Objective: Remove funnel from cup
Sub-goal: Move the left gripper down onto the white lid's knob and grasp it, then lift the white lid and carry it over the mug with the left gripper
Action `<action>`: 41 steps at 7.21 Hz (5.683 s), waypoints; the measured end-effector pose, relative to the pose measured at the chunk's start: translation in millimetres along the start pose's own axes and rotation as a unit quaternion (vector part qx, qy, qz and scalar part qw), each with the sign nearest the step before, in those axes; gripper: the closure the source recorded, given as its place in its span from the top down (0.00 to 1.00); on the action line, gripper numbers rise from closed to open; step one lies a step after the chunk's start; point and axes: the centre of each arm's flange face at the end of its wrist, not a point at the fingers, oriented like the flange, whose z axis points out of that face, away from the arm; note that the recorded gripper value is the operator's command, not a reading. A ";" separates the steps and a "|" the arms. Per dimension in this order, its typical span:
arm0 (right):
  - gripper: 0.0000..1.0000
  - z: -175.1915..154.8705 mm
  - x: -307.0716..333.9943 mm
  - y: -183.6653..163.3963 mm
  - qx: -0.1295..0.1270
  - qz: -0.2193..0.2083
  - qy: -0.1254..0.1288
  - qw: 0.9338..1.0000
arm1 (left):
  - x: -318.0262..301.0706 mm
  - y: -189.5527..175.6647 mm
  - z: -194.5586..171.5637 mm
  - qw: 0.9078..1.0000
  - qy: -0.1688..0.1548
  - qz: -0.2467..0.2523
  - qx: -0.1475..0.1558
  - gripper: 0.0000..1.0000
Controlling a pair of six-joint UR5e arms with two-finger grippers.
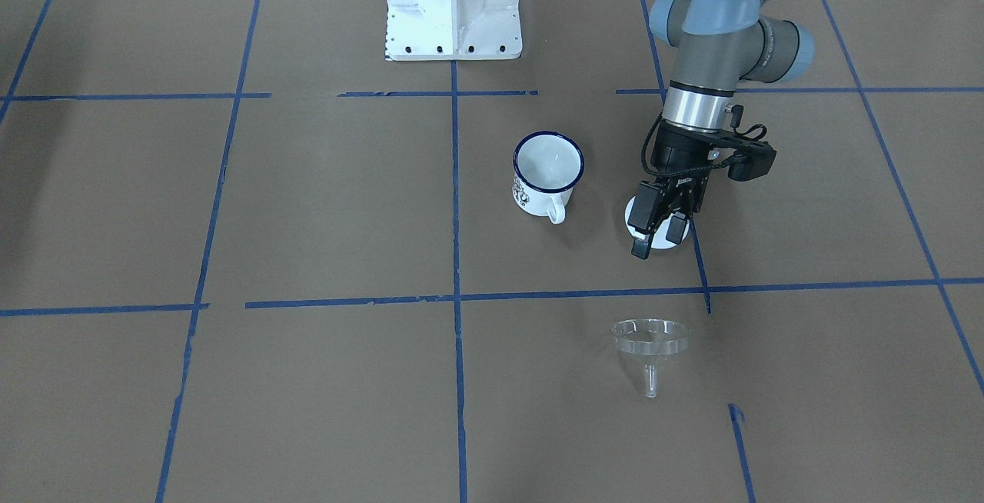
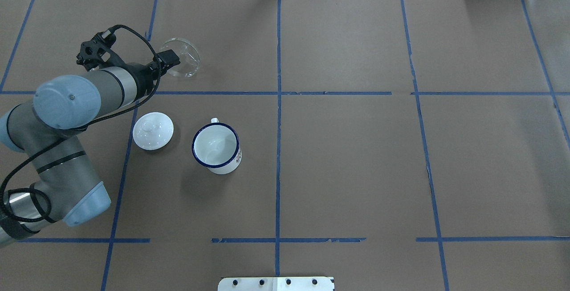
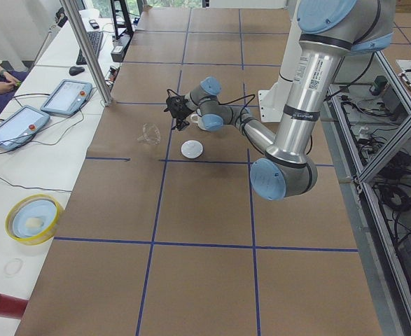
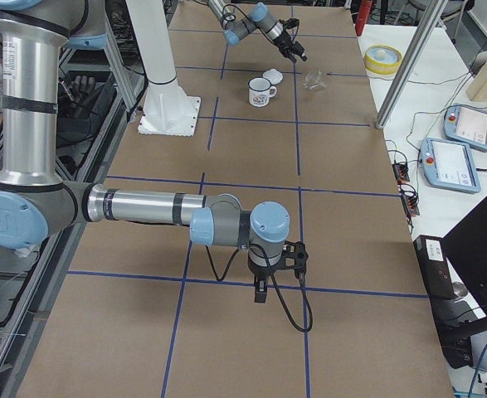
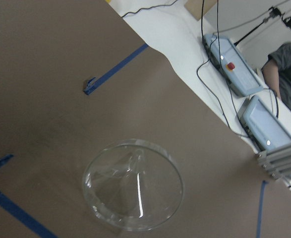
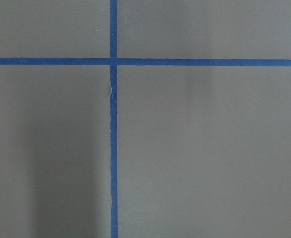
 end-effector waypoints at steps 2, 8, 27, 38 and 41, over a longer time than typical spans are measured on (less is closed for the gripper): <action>1.00 0.0 0.0 0.0 0.000 0.000 0.000 1.000 | -4.9 3.1 -6.1 0.992 -0.037 0.102 -0.068 1.00; 1.00 0.0 0.0 0.0 0.000 0.000 0.000 1.000 | -24.6 -8.4 -4.7 0.938 -0.118 0.251 -0.205 1.00; 1.00 0.0 0.0 0.0 0.000 0.000 0.000 1.000 | -49.1 1.2 37.0 0.912 -0.167 0.275 -0.255 0.70; 1.00 0.0 0.0 0.0 0.000 0.000 0.000 1.000 | -30.1 1.3 6.2 0.909 -0.170 0.269 -0.268 0.00; 1.00 0.0 0.0 0.0 0.000 0.000 0.000 1.000 | 27.0 -35.6 -77.9 0.910 -0.187 0.265 -0.258 0.00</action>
